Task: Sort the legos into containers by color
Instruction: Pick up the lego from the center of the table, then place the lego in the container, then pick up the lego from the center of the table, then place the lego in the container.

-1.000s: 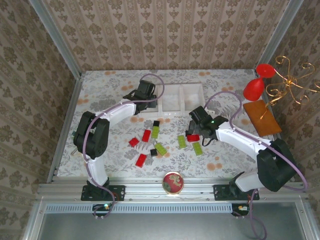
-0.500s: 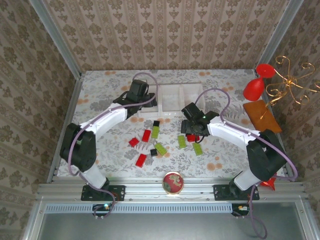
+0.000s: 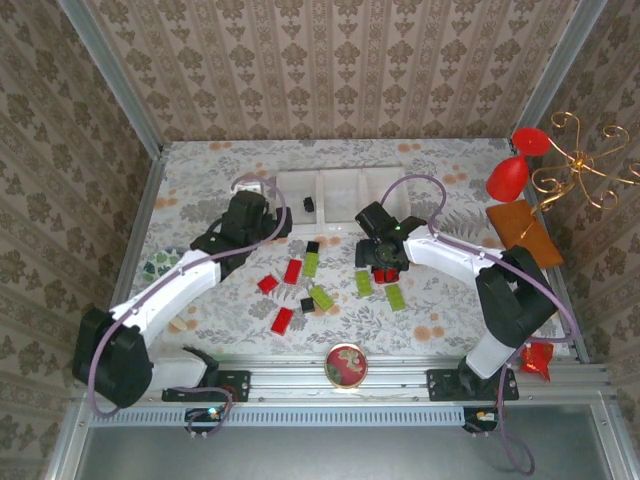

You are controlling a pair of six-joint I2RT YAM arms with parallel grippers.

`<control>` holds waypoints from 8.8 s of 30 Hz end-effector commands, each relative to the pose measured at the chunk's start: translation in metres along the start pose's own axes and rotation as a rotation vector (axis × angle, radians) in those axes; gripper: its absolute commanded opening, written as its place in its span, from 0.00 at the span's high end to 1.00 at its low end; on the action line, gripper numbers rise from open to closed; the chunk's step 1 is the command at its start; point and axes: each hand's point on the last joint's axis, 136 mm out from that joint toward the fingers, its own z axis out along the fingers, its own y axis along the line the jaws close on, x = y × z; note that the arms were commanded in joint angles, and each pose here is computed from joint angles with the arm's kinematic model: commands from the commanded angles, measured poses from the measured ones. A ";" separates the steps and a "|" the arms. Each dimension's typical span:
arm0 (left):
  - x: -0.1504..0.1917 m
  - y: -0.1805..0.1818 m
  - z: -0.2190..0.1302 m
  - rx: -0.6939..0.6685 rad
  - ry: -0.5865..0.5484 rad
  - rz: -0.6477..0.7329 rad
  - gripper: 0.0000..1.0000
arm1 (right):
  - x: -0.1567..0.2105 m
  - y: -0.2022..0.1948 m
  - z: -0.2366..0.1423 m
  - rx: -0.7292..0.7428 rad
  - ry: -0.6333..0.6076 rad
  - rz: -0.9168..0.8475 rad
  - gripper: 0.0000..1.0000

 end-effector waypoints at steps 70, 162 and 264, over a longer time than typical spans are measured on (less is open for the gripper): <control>0.048 0.063 -0.010 -0.062 0.041 -0.202 0.00 | -0.088 0.124 -0.033 -0.176 -0.183 -0.200 0.78; 0.053 0.077 -0.025 -0.070 0.047 -0.237 0.00 | 0.004 0.070 -0.068 -0.084 -0.024 -0.107 0.33; 0.066 0.076 -0.017 -0.050 0.088 -0.269 0.00 | -0.066 -0.011 -0.054 0.052 -0.075 -0.058 0.85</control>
